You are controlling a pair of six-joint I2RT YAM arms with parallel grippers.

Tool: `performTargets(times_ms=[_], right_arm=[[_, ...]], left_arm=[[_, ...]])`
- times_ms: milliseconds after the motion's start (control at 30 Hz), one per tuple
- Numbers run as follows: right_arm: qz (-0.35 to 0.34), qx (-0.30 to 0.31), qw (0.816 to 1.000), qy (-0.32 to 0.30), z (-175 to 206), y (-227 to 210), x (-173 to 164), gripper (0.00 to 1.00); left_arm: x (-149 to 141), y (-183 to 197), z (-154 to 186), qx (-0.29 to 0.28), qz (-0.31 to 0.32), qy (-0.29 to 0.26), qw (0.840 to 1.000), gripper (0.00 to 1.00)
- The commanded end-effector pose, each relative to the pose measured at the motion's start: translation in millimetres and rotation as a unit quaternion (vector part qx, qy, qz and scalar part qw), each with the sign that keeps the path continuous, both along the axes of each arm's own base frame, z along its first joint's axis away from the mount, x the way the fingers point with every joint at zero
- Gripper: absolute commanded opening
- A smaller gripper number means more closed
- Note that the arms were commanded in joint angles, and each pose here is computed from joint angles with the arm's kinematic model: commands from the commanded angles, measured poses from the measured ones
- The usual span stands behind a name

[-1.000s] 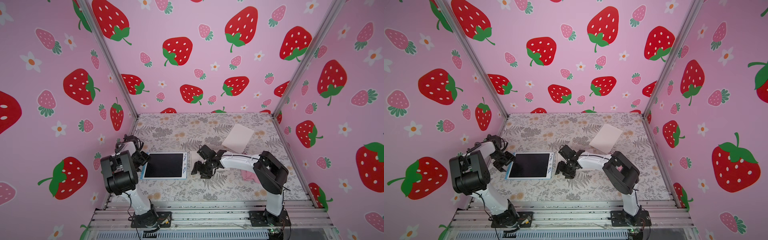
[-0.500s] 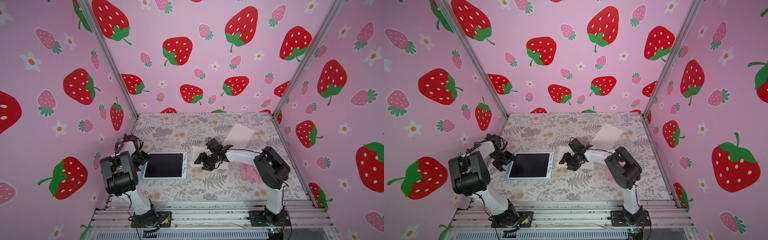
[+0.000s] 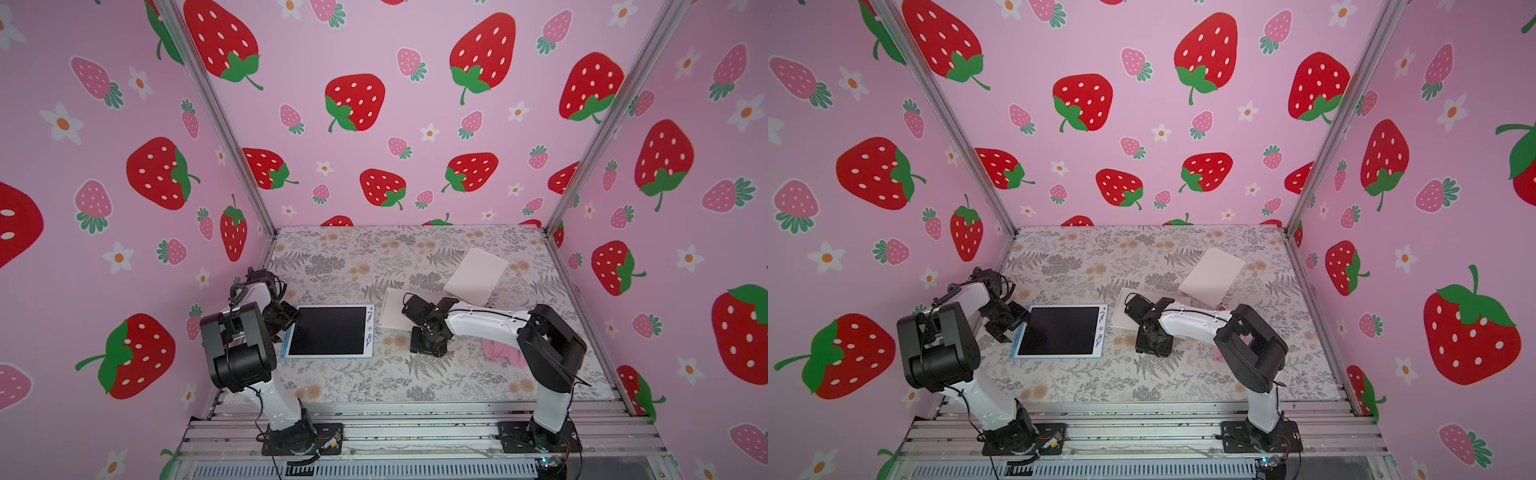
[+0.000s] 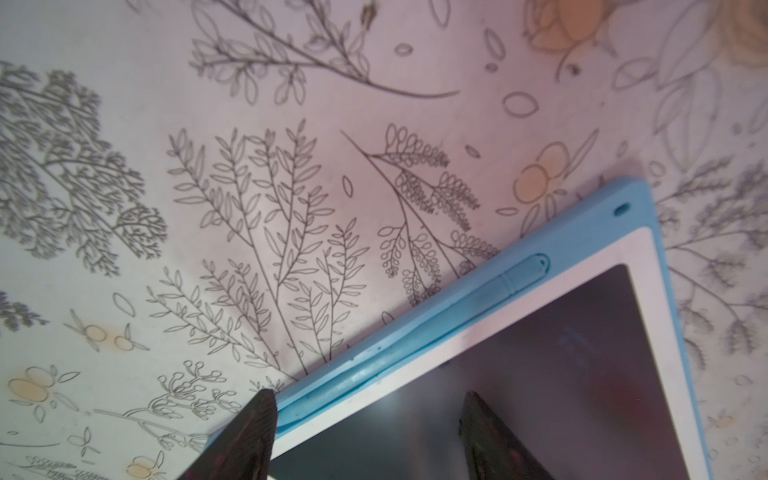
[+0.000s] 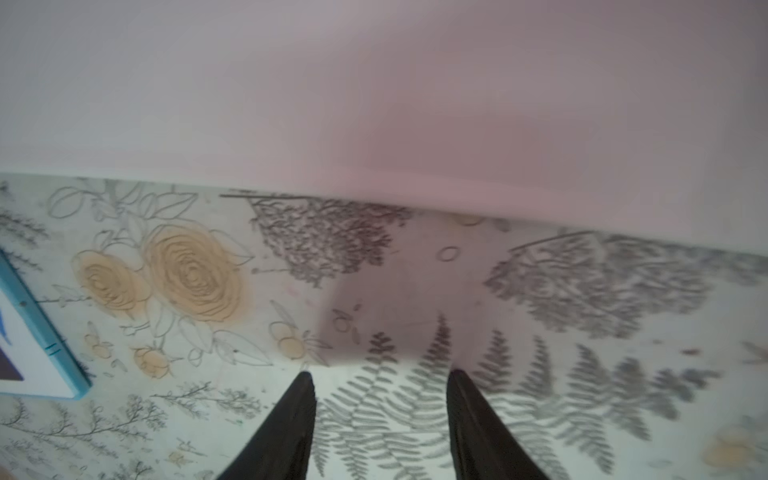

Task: Wipe the drawing tablet
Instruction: Move the drawing tablet to the center of the board.

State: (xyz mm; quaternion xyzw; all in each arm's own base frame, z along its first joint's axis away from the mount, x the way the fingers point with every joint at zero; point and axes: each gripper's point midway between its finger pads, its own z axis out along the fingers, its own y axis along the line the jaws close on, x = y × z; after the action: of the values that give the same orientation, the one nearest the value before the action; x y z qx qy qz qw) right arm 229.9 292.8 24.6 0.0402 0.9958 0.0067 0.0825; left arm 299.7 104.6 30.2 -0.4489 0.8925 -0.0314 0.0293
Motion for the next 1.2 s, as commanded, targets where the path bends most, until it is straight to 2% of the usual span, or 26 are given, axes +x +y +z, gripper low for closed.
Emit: performTargets(times_ms=[0, 67, 200, 300, 400, 533, 867, 1033, 1167], right_arm=[[-0.009, -0.095, 0.995, -0.011, -12, -16, 2, 0.55], [-0.02, -0.103, 0.994, -0.017, -20, -14, 7, 0.57], [-0.041, -0.126, 0.991, -0.033, -31, -38, 21, 0.62], [-0.042, -0.086, 0.995, -0.04, -39, -41, 34, 0.62], [-0.016, -0.056, 0.998, -0.039, -43, -28, 49, 0.61], [0.002, -0.048, 0.998, -0.037, -47, -14, 68, 0.61], [-0.024, -0.019, 0.999, -0.039, -56, 0, 133, 0.61], [-0.01, 0.038, 0.999, -0.022, -55, 22, 157, 0.65], [0.032, 0.094, 0.994, -0.035, -25, 48, 151, 0.7]], left_arm=[[5, 2, 9, 0.005, -0.004, -0.001, 1.0, 0.7], [5, 2, 8, 0.004, -0.004, 0.001, 1.0, 0.7], [5, 2, 9, 0.003, -0.002, -0.001, 1.0, 0.7], [5, 2, 8, 0.003, -0.002, 0.0, 1.0, 0.7], [6, 3, 8, 0.004, -0.003, 0.001, 1.0, 0.7], [5, 3, 6, 0.005, -0.003, 0.004, 1.0, 0.7], [3, 3, 3, 0.004, 0.0, 0.008, 1.0, 0.7], [10, 3, 4, 0.002, -0.014, 0.003, 1.0, 0.7], [19, 7, 7, 0.005, -0.037, -0.001, 0.999, 0.7]])
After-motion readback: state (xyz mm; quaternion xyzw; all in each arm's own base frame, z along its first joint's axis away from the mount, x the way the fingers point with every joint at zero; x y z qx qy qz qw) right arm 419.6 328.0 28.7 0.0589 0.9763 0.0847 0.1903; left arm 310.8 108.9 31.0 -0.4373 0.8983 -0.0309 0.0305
